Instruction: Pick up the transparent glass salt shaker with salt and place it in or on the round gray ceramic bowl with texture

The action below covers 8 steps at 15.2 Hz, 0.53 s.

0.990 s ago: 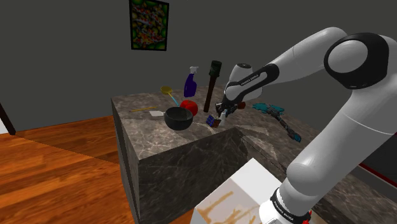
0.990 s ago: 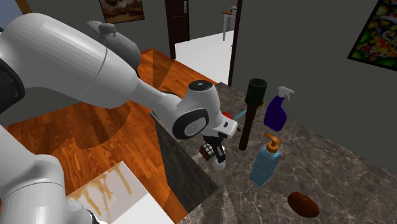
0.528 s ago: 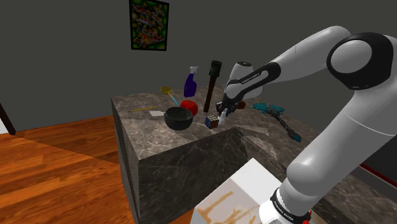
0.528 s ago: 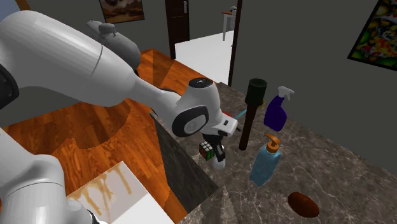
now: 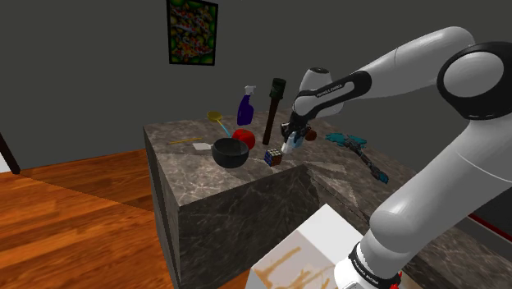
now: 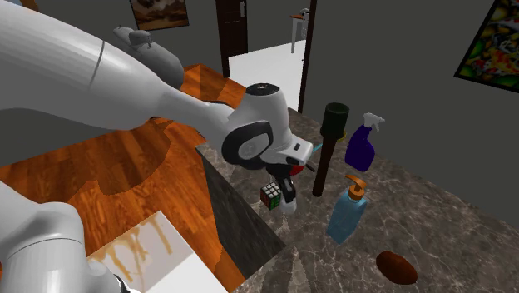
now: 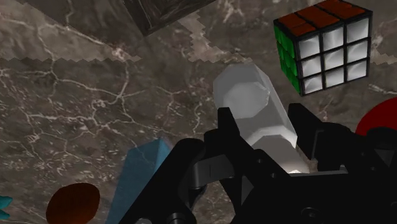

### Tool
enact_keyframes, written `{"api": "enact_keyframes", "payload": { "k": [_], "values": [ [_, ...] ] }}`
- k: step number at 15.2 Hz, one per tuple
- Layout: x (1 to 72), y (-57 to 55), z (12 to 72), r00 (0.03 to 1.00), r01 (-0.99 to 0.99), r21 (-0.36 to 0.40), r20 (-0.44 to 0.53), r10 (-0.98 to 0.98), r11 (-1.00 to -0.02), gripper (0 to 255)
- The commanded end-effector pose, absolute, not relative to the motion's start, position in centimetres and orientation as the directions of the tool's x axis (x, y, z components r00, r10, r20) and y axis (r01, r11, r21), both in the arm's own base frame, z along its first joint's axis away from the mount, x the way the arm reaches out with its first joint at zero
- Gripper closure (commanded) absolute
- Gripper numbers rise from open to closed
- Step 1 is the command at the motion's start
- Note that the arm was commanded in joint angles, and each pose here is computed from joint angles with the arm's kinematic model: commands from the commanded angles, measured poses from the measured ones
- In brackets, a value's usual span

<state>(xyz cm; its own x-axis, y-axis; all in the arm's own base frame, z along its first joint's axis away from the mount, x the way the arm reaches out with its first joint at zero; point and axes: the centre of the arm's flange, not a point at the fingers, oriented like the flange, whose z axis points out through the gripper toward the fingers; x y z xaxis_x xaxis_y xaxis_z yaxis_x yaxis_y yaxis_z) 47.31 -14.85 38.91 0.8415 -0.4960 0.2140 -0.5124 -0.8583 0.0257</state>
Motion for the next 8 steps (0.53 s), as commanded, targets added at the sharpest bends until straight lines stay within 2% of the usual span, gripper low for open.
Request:
{"api": "enact_keyframes", "payload": {
  "k": [1,8],
  "values": [
    [47.4,-14.8,39.9,0.842,-0.512,0.026,0.214,-0.496,-0.858,255],
    [47.4,-14.8,43.6,0.842,-0.512,0.026,0.214,-0.496,-0.858,255]
  ]
}}
